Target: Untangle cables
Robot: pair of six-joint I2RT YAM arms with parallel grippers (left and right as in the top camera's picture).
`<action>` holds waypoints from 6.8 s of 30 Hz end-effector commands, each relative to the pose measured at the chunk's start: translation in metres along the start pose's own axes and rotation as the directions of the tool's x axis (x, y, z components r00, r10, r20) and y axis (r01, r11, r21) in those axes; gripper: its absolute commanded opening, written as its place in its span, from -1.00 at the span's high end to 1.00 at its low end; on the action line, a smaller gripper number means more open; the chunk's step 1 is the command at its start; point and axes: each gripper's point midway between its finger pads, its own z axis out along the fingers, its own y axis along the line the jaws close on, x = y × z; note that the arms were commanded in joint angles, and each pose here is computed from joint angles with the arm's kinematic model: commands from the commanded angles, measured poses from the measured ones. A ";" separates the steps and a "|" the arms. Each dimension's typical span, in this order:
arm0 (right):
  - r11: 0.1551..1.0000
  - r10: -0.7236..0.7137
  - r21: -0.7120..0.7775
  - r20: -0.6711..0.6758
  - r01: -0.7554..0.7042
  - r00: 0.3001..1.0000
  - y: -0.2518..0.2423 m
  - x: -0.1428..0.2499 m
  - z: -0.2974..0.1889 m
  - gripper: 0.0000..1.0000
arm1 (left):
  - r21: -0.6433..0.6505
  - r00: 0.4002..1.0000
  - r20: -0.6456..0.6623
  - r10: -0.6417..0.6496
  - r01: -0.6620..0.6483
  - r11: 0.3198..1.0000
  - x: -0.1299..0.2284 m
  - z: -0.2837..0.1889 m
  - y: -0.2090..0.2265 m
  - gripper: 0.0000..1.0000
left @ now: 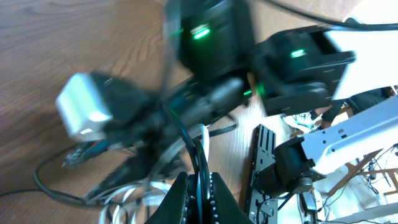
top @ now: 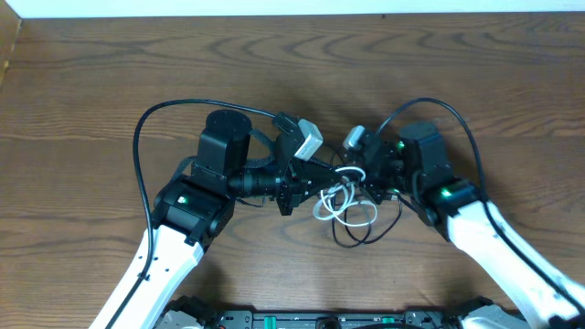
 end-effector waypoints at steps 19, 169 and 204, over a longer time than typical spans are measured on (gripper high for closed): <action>0.967 -0.243 0.049 -0.098 0.249 0.965 -0.034 0.041 0.058 0.28 | 0.056 0.999 0.027 0.019 -0.021 0.998 -0.008 -0.004 -0.013 0.85; -0.433 0.516 0.806 0.589 -0.404 0.622 -0.263 0.176 -0.413 0.97 | -0.519 0.921 -0.048 -0.386 0.307 0.798 0.065 -0.016 0.139 0.85; 0.944 0.323 -0.048 -0.050 -0.325 0.945 -0.058 -0.011 -0.063 -0.04 | -0.337 0.985 -0.047 -0.166 0.141 0.931 0.026 0.038 0.090 0.85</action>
